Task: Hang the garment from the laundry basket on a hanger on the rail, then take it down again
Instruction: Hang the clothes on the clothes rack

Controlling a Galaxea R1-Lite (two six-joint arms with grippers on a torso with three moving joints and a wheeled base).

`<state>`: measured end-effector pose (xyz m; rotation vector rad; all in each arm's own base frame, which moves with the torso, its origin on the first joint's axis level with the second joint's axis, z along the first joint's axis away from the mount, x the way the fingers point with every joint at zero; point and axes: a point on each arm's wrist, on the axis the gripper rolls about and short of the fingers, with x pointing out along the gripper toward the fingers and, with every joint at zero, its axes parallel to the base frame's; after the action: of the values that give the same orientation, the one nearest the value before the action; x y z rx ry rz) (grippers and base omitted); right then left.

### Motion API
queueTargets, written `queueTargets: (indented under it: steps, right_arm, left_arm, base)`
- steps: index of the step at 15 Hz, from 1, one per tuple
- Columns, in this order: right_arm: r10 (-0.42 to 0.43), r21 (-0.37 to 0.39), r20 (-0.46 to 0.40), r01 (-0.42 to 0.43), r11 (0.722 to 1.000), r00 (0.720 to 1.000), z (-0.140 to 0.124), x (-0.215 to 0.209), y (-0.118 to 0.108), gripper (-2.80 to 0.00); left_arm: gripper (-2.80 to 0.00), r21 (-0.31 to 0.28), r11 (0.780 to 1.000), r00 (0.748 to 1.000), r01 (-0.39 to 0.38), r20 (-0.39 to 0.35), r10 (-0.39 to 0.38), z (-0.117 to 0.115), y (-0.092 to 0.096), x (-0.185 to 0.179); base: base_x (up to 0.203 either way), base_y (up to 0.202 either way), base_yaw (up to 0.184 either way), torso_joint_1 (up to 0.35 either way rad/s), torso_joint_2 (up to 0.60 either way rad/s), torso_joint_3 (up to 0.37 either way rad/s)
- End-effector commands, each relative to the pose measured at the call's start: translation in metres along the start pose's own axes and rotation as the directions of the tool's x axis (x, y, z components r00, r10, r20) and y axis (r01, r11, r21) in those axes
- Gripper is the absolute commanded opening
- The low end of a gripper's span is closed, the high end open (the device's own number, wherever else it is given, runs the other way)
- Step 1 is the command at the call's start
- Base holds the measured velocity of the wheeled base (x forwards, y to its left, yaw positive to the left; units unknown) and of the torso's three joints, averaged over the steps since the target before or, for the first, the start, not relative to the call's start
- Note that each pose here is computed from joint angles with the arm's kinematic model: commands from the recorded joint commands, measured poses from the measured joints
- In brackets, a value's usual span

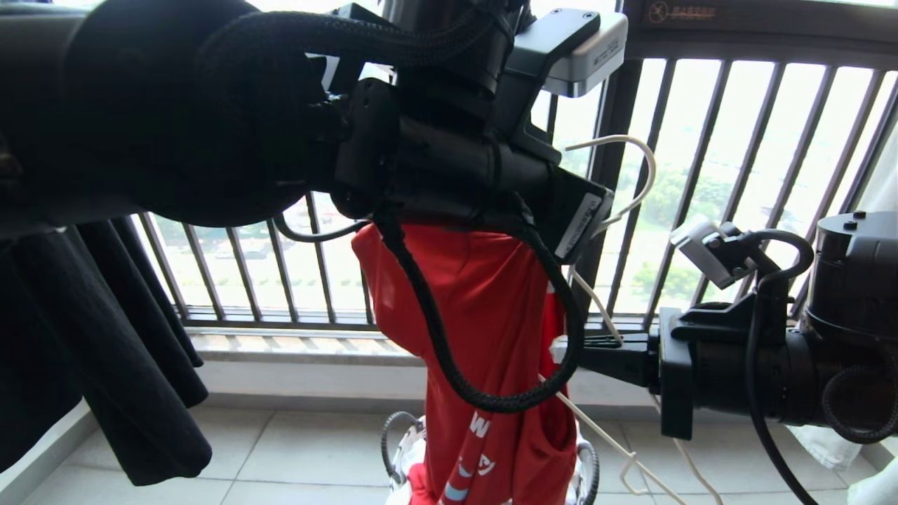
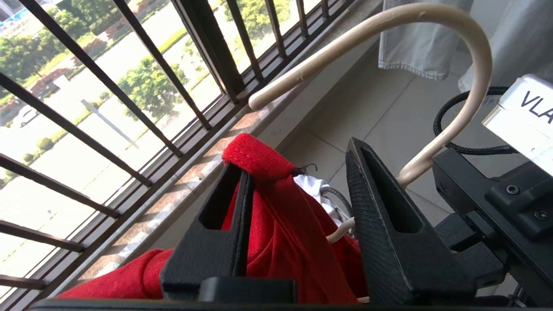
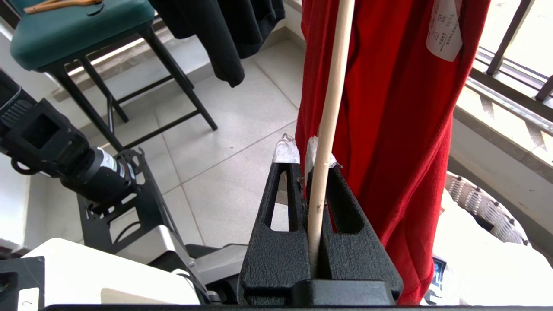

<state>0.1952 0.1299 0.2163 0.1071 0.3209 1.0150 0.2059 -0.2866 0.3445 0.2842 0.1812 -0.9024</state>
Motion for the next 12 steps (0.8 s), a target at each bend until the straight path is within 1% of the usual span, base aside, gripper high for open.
queueTargets:
  steps: [1, 3, 5, 7, 8, 9, 10, 12]
  right_arm:
    - [0.003, -0.004, 0.008, -0.003, 1.000, 1.000, 0.001, 0.000, 0.000, -2.80]
    - [0.001, -0.003, 0.011, -0.001, 1.000, 1.000, 0.002, 0.000, 0.000, -2.80]
    - [0.000, -0.001, 0.010, 0.000, 1.000, 1.000, 0.002, 0.000, 0.000, -2.80]
    - [0.000, 0.000, 0.009, 0.000, 1.000, 1.000, 0.002, 0.001, 0.000, -2.80]
    - [0.000, -0.002, 0.009, 0.000, 1.000, 1.000, 0.001, 0.000, 0.000, -2.80]
    - [0.000, -0.004, 0.010, 0.000, 1.000, 1.000, 0.001, -0.001, 0.000, -2.80]
    - [0.001, -0.005, 0.011, -0.001, 1.000, 1.000, 0.002, -0.001, 0.000, -2.80]
    - [0.001, -0.005, 0.015, -0.001, 1.000, 1.000, 0.003, -0.002, 0.001, -2.80]
  left_arm:
    - [0.00, 0.003, 1.000, 1.000, 0.006, -0.006, -0.006, -0.001, -0.001, -0.011]
    - [0.00, 0.004, 1.000, 1.000, 0.007, -0.010, -0.007, -0.002, 0.000, -0.023]
    - [0.00, 0.004, 1.000, 1.000, 0.009, -0.010, -0.009, -0.003, 0.001, -0.046]
    - [0.00, 0.010, 0.999, 0.999, 0.038, -0.020, -0.038, -0.005, -0.007, -0.064]
    - [0.00, 0.014, 0.999, 0.999, 0.041, -0.033, -0.041, -0.007, -0.008, -0.063]
    - [0.00, 0.017, 1.000, 0.999, 0.026, -0.041, -0.025, -0.008, -0.009, -0.056]
    - [0.00, 0.019, 1.000, 0.999, -0.005, -0.047, 0.006, -0.007, -0.009, -0.050]
    - [0.00, 0.020, 1.000, 0.999, -0.011, -0.053, 0.012, -0.008, -0.009, -0.045]
  base:
    - [0.000, 0.000, 0.000, 0.000, 0.00, 0.000]
    - [0.000, 0.000, 0.000, 0.000, 0.00, 0.000]
    - [0.000, 0.000, 0.000, 0.000, 0.00, 0.000]
    - [0.000, 0.000, 0.000, 0.000, 0.00, 0.000]
    - [0.000, 0.000, 0.000, 0.000, 0.00, 0.000]
    - [0.000, 0.000, 0.000, 0.000, 0.00, 0.000]
    - [0.000, 0.000, 0.000, 0.000, 0.00, 0.000]
    - [0.000, 0.000, 0.000, 0.000, 0.00, 0.000]
